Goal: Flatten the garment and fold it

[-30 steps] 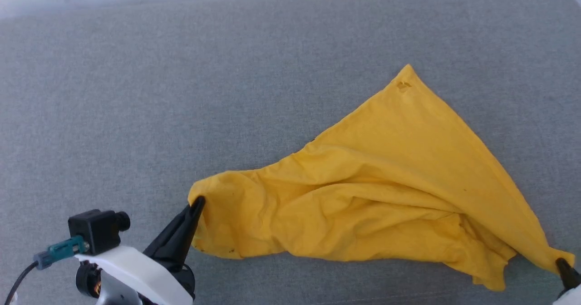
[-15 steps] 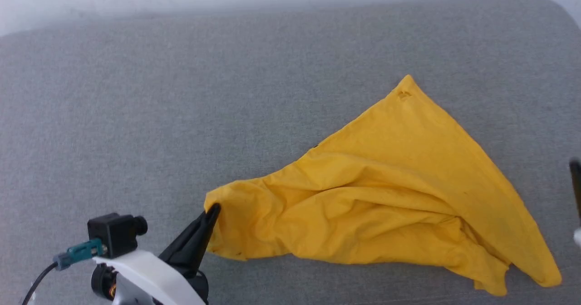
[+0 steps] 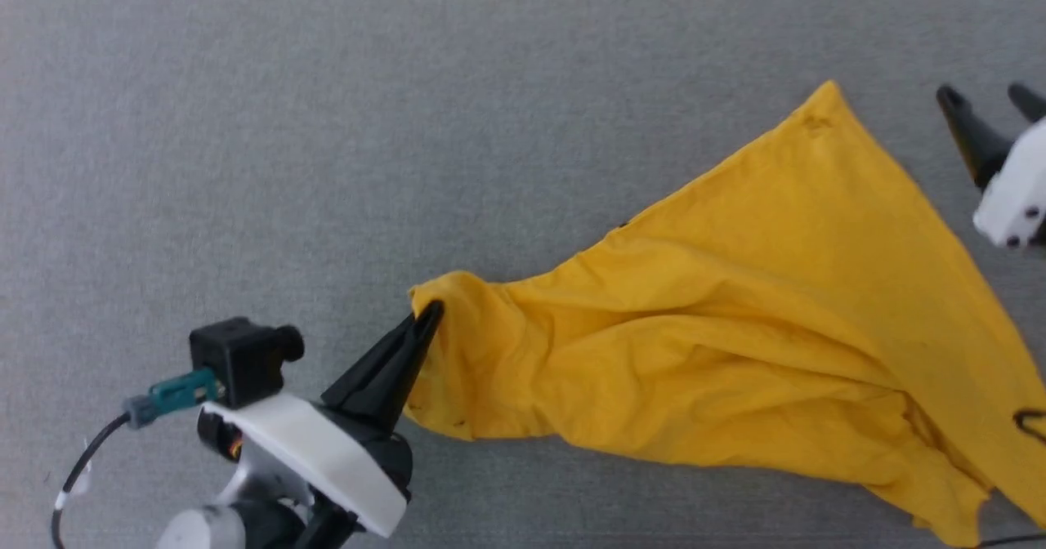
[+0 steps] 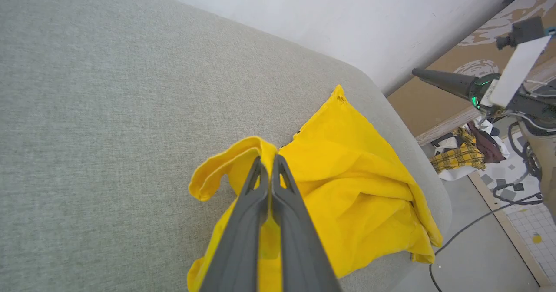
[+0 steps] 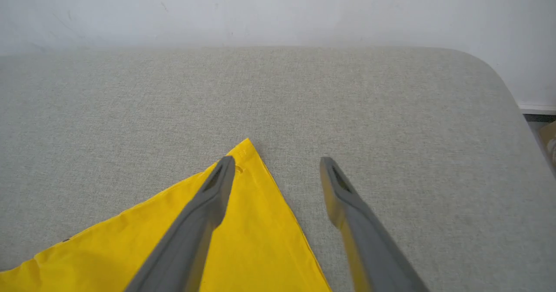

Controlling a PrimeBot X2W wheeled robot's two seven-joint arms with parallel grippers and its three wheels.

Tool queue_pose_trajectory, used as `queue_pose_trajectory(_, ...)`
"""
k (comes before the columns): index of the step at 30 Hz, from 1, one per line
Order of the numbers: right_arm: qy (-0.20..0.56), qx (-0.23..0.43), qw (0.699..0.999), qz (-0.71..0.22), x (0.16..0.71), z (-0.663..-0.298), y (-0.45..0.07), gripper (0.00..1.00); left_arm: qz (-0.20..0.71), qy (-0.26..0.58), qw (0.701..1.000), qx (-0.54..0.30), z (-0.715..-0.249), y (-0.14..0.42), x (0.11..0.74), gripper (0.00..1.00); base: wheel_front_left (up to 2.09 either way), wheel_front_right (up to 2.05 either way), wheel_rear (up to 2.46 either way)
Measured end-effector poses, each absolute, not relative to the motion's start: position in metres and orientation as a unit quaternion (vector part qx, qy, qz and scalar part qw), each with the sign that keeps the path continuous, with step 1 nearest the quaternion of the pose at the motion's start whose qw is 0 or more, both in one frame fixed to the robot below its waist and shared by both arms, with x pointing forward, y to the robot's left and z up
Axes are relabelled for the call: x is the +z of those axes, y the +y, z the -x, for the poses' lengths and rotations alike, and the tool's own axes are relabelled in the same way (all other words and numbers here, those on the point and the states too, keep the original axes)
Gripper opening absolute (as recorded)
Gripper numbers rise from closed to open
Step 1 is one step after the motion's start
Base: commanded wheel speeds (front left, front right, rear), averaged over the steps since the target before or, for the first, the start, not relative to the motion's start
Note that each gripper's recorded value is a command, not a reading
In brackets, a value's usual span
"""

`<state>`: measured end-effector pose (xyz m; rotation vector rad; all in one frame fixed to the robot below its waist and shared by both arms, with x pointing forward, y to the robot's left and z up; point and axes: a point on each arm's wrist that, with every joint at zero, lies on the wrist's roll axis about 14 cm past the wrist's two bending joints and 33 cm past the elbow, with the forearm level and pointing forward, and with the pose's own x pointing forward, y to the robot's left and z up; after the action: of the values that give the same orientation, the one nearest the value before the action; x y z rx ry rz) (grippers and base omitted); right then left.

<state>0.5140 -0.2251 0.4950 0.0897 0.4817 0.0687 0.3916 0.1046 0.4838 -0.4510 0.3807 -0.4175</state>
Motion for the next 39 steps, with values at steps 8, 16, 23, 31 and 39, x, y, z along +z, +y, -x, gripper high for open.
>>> queue_pose_trajectory(8,0.341,0.06,0.938,-0.016,0.435,-0.547,-0.2,1.0,0.223,0.204,0.934,-0.189,-0.405,0.112,0.463,0.0,0.0,0.0,0.0)
queue_pose_trajectory(16,0.41,0.072,0.909,-0.006,0.381,-0.556,-0.188,0.52,0.224,0.221,0.936,-0.161,-0.408,0.127,0.442,0.0,0.0,0.0,0.0)
queue_pose_trajectory(23,0.435,0.088,0.896,0.005,0.367,-0.57,-0.175,0.0,0.224,0.231,0.937,-0.134,-0.409,0.142,0.429,0.0,0.0,0.0,0.0)
queue_pose_trajectory(31,0.402,0.09,0.911,0.007,0.378,-0.577,-0.171,0.0,0.234,0.219,0.938,-0.13,-0.412,0.145,0.431,0.0,0.0,0.0,0.0)
queue_pose_trajectory(39,0.301,0.093,0.949,-0.025,0.417,-0.578,-0.167,0.0,0.22,0.147,0.957,-0.121,-0.43,0.155,0.46,0.0,0.0,0.0,0.0)
